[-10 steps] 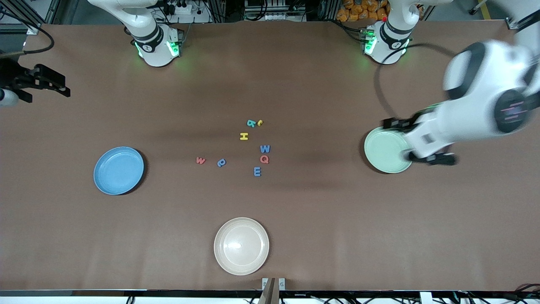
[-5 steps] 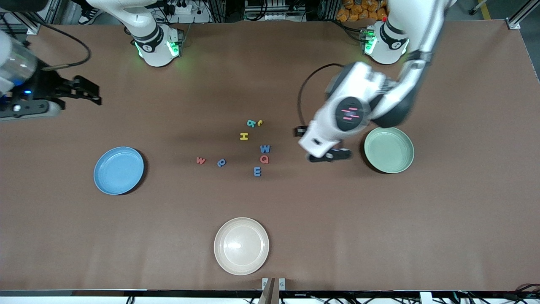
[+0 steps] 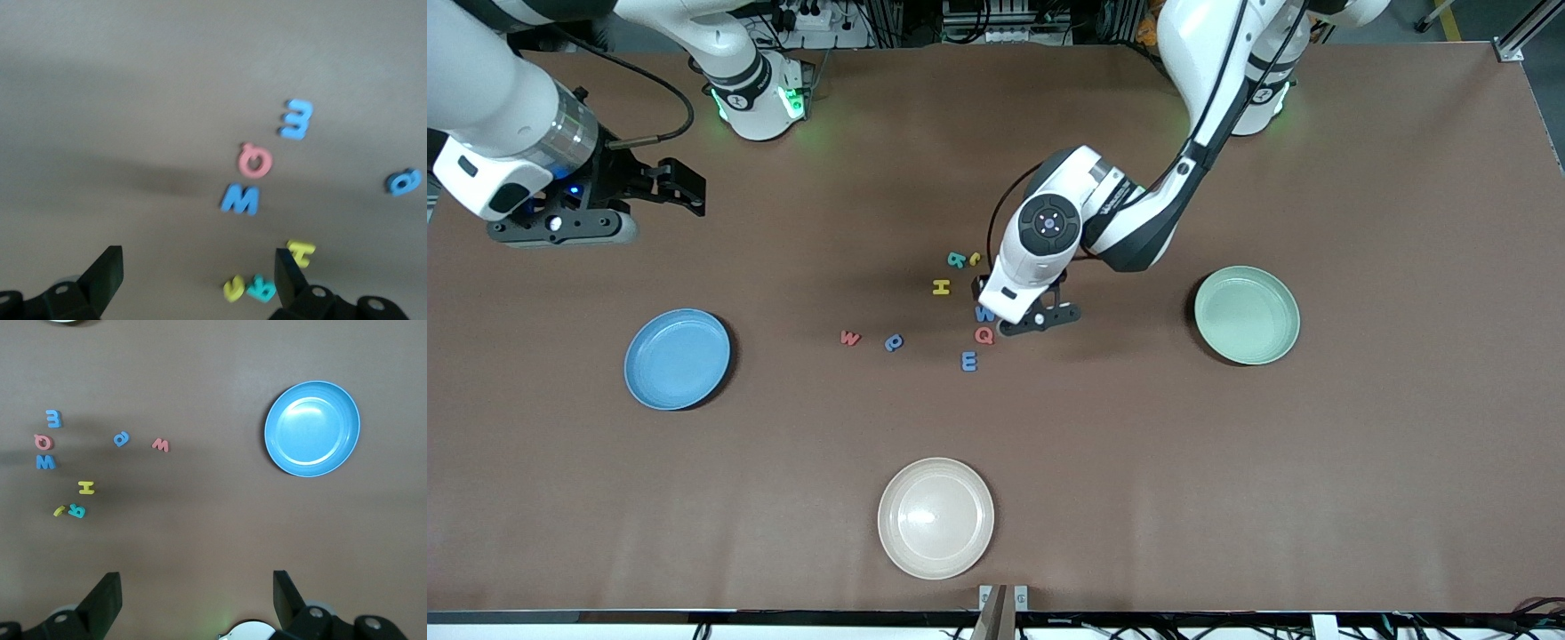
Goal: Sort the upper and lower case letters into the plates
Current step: 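Lower the left gripper and grasp the blue M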
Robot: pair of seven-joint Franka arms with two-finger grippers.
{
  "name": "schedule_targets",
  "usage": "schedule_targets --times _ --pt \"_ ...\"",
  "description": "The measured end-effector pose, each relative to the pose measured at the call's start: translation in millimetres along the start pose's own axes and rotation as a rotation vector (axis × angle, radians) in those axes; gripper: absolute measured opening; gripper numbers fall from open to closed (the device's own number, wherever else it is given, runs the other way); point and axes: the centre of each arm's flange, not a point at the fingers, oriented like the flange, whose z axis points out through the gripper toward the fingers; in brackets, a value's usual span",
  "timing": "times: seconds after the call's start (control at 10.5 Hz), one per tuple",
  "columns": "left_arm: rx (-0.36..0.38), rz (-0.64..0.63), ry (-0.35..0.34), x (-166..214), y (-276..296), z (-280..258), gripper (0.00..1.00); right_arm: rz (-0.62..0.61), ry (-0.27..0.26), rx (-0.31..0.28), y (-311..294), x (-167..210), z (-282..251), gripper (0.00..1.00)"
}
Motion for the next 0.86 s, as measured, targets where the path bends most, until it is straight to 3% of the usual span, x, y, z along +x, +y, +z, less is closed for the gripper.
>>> schedule_targets --times 0.38,0.86 --pt "0.081 0.138 0.09 -35.3 24.7 46.4 1.0 0.117 -0.046 0.01 62.0 11.2 28.0 1.0" --pt "0.053 0.155 0.126 -29.8 26.6 78.3 1.0 0.169 -0.107 0.014 88.4 19.9 108.8 1.0"
